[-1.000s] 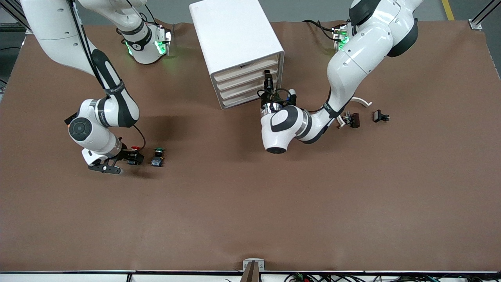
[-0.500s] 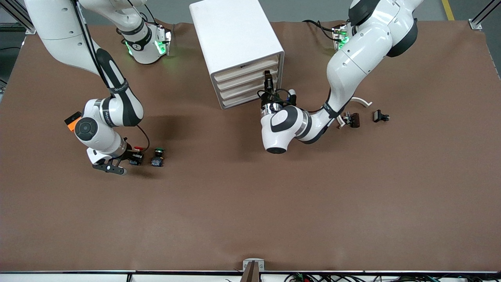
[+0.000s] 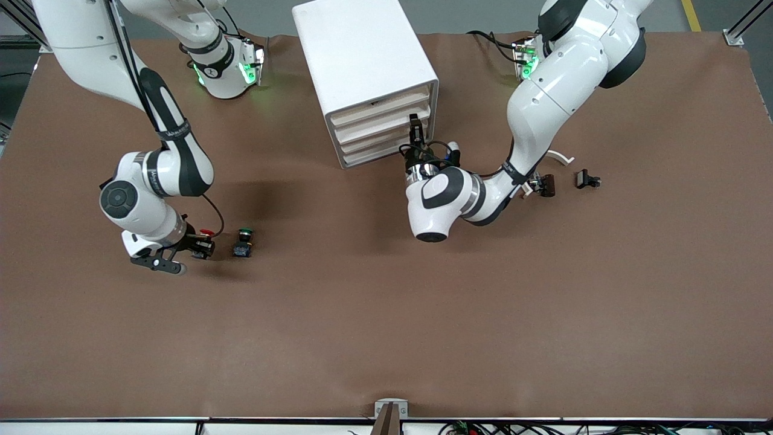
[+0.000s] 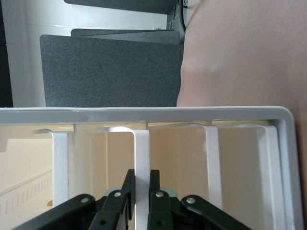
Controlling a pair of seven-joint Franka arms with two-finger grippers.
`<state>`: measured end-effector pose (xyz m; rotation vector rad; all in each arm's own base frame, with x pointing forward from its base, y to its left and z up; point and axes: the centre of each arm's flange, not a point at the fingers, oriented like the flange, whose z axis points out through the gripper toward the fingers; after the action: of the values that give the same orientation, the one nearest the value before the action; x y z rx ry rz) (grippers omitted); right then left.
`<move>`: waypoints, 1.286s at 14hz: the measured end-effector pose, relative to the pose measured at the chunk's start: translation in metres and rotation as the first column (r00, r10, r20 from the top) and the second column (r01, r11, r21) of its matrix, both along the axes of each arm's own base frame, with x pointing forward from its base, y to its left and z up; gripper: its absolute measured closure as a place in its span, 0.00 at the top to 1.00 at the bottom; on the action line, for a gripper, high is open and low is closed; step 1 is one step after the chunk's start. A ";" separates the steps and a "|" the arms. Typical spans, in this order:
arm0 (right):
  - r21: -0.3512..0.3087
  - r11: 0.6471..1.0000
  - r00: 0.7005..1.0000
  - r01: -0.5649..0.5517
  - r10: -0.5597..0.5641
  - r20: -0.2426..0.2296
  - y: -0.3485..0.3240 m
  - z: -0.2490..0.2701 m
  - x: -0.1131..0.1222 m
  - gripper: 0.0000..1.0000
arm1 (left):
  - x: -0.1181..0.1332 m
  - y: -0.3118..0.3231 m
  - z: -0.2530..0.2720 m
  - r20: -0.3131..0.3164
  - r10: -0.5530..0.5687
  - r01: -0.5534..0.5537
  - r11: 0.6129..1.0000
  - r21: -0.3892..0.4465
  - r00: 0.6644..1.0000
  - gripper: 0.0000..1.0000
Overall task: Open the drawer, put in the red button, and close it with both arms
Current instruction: 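Pull the top drawer open with the left gripper while the right gripper lifts the button, then carry the red button over the open drawer with the right gripper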
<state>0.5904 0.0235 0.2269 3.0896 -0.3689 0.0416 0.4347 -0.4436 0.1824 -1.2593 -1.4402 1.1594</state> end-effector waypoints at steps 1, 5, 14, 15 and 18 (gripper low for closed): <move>0.002 1.000 1.000 0.002 -0.002 -0.003 0.000 0.013 0.002 0.41 | 0.007 0.004 0.000 0.009 0.009 -0.009 1.000 0.004 1.000 0.15; 0.082 0.993 0.994 0.082 -0.076 -0.074 0.007 0.067 0.012 0.41 | 0.030 0.023 0.003 0.027 0.042 -0.043 0.999 0.016 0.999 0.15; 0.081 0.927 0.925 0.367 -0.355 -0.138 0.158 0.180 0.002 0.41 | 0.073 0.052 0.017 0.108 0.107 -0.111 0.993 0.035 0.988 0.15; 0.078 0.916 0.915 0.393 -0.381 -0.136 0.185 0.184 -0.007 0.41 | 0.078 0.056 0.019 0.119 0.115 -0.120 0.992 0.038 0.986 0.15; 0.074 0.885 0.884 0.459 -0.448 -0.129 0.261 0.195 -0.035 0.41 | 0.098 0.070 0.027 0.164 0.143 -0.153 0.987 0.048 0.976 0.15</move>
<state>0.5549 0.2841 0.4223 2.9918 -1.1098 -0.1616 0.5323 -0.3732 0.2091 -1.2435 -1.7004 1.1236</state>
